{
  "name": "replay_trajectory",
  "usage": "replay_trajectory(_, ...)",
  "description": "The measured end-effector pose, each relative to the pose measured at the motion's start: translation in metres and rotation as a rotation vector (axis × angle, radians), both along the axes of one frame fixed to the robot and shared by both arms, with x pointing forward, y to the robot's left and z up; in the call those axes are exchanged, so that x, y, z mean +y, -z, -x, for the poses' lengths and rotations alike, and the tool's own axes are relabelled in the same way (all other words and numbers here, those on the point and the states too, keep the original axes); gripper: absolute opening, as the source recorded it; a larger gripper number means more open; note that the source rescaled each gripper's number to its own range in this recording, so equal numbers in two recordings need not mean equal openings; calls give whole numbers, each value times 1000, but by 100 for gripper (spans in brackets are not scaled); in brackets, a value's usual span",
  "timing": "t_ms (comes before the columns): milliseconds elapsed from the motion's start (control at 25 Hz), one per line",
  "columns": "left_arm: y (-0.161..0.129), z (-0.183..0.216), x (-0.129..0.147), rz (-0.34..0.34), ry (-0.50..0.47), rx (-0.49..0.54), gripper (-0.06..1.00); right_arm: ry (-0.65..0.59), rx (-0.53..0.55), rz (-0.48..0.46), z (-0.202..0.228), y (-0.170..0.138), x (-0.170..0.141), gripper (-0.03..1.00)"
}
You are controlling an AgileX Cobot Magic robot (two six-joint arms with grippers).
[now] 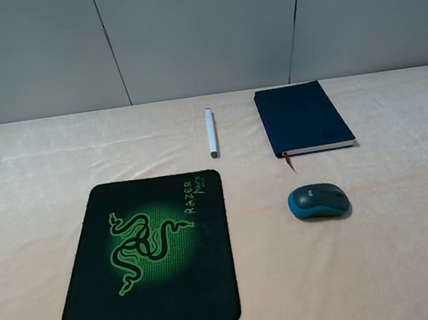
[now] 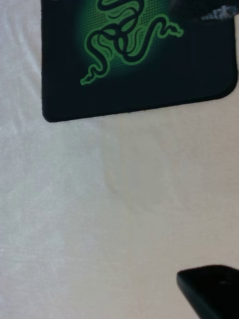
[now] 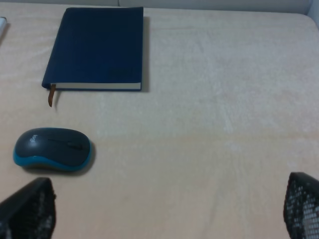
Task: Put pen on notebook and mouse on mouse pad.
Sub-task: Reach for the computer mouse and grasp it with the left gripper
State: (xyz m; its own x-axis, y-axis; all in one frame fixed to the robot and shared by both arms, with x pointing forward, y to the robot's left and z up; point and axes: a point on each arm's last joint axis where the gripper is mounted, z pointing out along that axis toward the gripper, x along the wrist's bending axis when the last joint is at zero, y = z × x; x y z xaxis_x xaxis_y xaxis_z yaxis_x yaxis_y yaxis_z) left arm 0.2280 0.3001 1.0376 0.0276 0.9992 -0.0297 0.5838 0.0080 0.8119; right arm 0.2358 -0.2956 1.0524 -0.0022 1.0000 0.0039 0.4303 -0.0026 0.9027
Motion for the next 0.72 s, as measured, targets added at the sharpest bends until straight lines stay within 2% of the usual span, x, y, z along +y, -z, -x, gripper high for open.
replay_trajectory(720,0,0,0,0,0,0,93,0,0,0,0,0,0,100)
